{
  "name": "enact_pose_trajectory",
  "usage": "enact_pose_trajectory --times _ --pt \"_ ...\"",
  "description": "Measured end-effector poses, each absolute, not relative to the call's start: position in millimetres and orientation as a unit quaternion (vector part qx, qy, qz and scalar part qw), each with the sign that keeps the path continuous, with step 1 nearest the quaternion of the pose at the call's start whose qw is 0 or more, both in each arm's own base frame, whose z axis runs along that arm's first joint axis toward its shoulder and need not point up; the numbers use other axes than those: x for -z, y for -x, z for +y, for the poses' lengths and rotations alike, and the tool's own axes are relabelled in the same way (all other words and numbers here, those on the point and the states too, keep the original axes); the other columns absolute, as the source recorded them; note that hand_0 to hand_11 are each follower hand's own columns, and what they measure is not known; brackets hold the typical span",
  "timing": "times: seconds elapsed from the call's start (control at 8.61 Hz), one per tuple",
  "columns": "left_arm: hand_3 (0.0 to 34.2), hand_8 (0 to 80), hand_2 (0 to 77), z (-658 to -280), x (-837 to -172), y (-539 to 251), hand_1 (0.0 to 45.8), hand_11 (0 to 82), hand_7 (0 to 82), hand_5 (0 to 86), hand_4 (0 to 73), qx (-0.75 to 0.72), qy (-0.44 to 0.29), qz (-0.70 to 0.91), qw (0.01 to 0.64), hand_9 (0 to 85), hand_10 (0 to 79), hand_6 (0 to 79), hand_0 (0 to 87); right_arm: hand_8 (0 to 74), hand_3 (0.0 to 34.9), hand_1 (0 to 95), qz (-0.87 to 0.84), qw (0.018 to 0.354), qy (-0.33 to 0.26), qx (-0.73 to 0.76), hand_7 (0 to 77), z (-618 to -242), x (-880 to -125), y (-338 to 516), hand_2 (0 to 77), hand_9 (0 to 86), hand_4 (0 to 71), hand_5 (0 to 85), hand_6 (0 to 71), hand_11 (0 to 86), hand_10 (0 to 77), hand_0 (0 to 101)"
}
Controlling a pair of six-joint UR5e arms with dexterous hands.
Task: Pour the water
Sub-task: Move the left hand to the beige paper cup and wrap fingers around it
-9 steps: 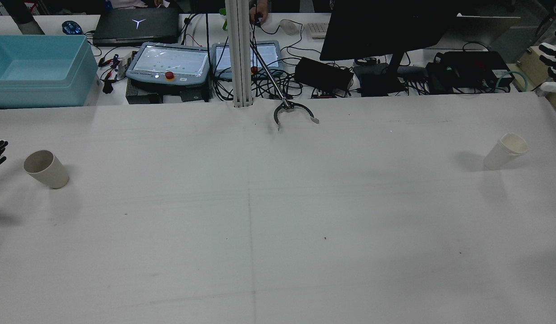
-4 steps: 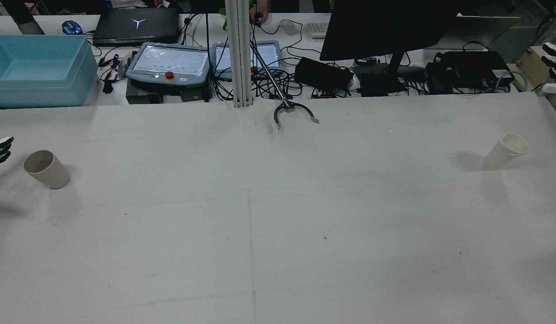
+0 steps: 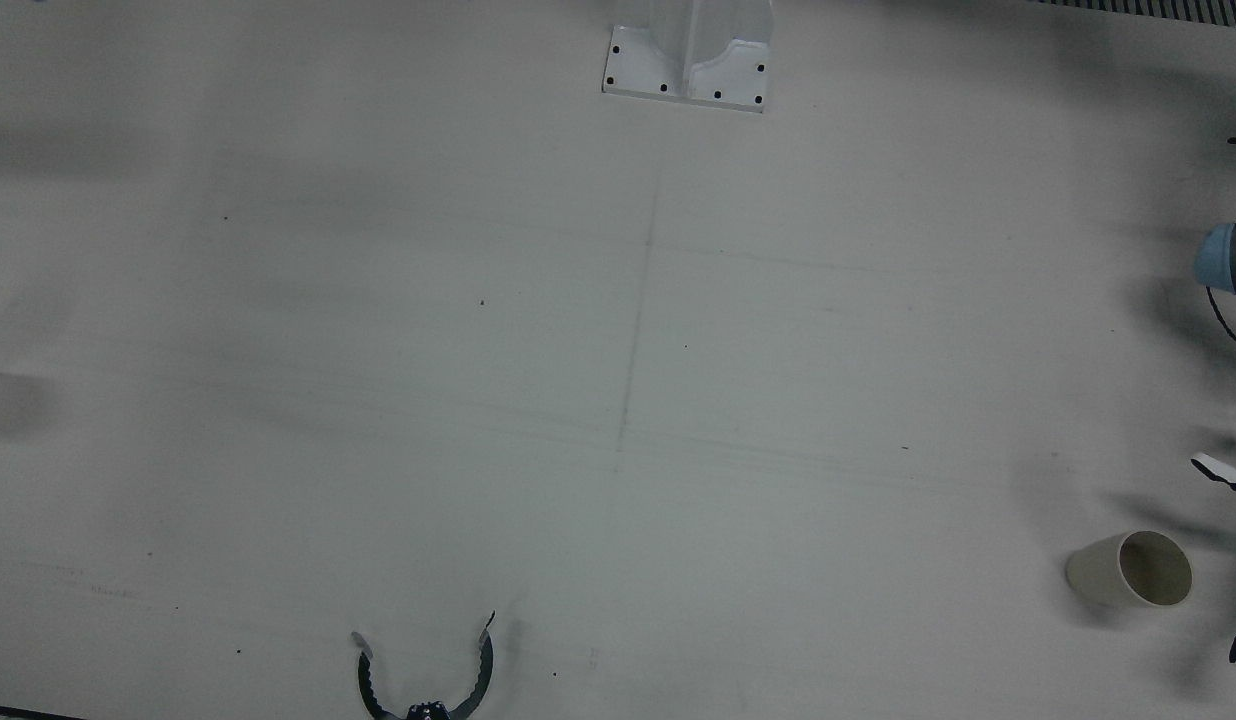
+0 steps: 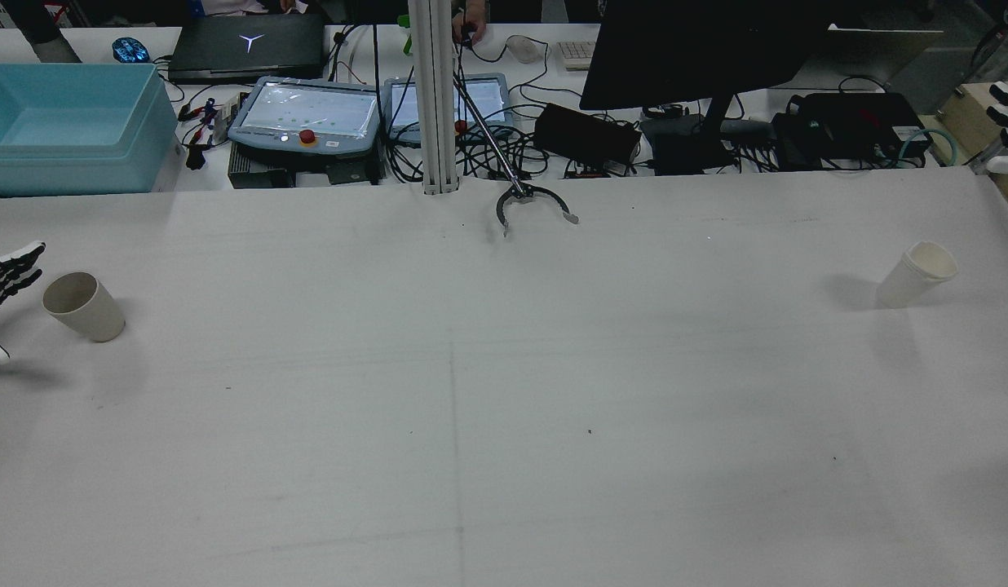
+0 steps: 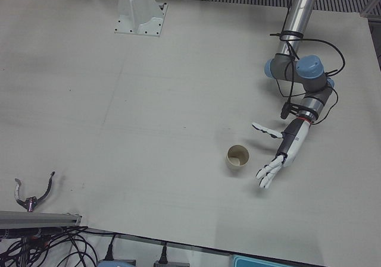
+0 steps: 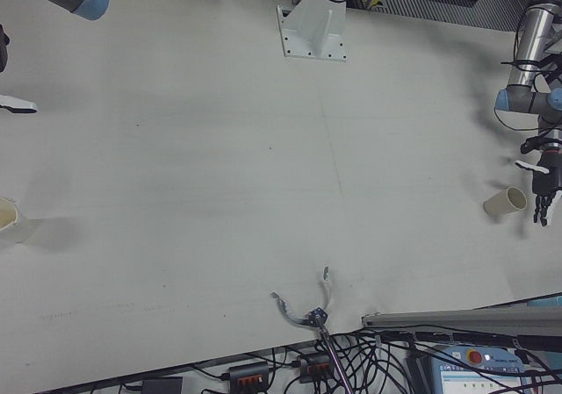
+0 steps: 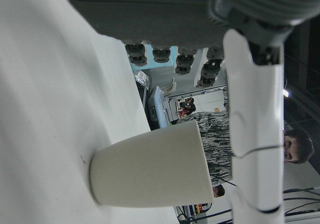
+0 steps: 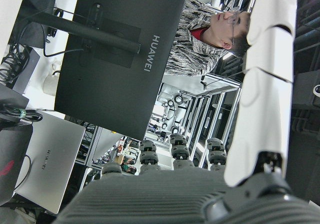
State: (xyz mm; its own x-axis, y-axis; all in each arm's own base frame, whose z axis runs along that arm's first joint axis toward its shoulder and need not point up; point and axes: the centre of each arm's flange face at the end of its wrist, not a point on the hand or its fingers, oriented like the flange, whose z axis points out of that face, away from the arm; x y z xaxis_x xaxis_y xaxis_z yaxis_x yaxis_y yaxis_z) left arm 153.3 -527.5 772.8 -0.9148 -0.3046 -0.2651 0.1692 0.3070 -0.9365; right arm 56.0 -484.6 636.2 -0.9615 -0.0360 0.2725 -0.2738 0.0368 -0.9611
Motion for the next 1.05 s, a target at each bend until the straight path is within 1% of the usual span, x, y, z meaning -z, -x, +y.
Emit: enact_pose_trajectory --times 0.12,0.23,0.46,0.58,0.7,0.81,0.93,1.05 --pt "0.0 6.5 0.5 -527.0 -769.0 -170.6 15.8 8.7 3.8 0.0 26.7 0.584 0.048 0.784 0.204 1.1 4.4 10.4 65.4 9.8 13.2 24.0 -0.712 0.089 -0.109 -0.688 7.1 -481.0 -640.7 -56.5 3.8 8.7 0.0 9.3 15.3 0.5 0.5 58" --pt "0.0 6.5 1.1 -524.5 -765.8 -190.5 15.8 8.7 4.4 0.0 26.7 0.582 0.055 0.784 0.207 1.1 4.4 11.4 66.3 9.8 13.4 23.5 -0.709 0.089 -0.110 -0.690 5.5 -478.9 -643.7 -57.2 3.8 8.7 0.0 9.3 15.3 0.5 0.5 58" --pt "0.0 6.5 0.5 -526.6 -755.2 -220.8 15.8 8.7 4.4 0.0 27.3 0.579 0.067 0.785 0.210 1.1 4.4 11.4 66.3 9.8 13.3 23.5 -0.708 0.093 -0.107 -0.692 5.5 -477.2 -646.4 -58.1 3.8 8.7 0.0 9.3 15.3 0.5 0.5 57" --pt "0.0 6.5 0.5 -531.0 -749.0 -229.1 15.8 8.7 4.4 0.0 27.8 0.579 0.070 0.785 0.210 1.1 4.4 12.5 68.2 9.8 13.3 23.5 -0.708 0.094 -0.106 -0.692 5.5 -476.5 -647.1 -58.9 3.8 8.7 0.0 9.3 15.3 0.5 0.5 57" --pt "0.0 6.5 0.5 -536.4 -742.5 -235.3 15.8 8.7 4.4 0.0 27.8 0.579 0.071 0.785 0.209 1.1 4.4 12.5 68.2 9.8 13.3 23.5 -0.708 0.095 -0.106 -0.692 2.7 -476.1 -647.6 -59.6 3.8 8.7 0.0 9.3 14.2 0.5 0.5 57" --pt "0.0 7.6 1.1 -540.0 -738.1 -239.2 17.5 8.7 4.9 0.0 28.9 0.579 0.072 0.785 0.209 1.1 4.4 12.5 69.4 9.8 13.3 23.5 -0.707 0.096 -0.106 -0.692 2.7 -475.9 -647.9 -59.6 3.8 8.7 0.0 9.3 13.6 0.5 0.5 57" --pt "0.0 7.6 1.1 -541.9 -735.8 -241.3 17.5 8.7 6.0 0.0 28.9 0.580 0.072 0.784 0.209 1.1 4.4 12.5 73.0 9.8 13.3 23.5 -0.707 0.096 -0.106 -0.693 2.7 -475.9 -648.5 -59.5 3.8 8.7 0.0 9.3 14.2 1.1 0.5 57" --pt "0.0 7.6 0.5 -543.7 -733.9 -242.5 17.5 8.7 6.0 0.0 28.9 0.581 0.072 0.784 0.209 1.1 4.4 13.1 73.0 9.8 13.3 23.5 -0.707 0.096 -0.106 -0.693 2.7 -476.0 -648.7 -59.7 3.8 8.7 0.0 9.3 14.2 0.5 0.5 57"
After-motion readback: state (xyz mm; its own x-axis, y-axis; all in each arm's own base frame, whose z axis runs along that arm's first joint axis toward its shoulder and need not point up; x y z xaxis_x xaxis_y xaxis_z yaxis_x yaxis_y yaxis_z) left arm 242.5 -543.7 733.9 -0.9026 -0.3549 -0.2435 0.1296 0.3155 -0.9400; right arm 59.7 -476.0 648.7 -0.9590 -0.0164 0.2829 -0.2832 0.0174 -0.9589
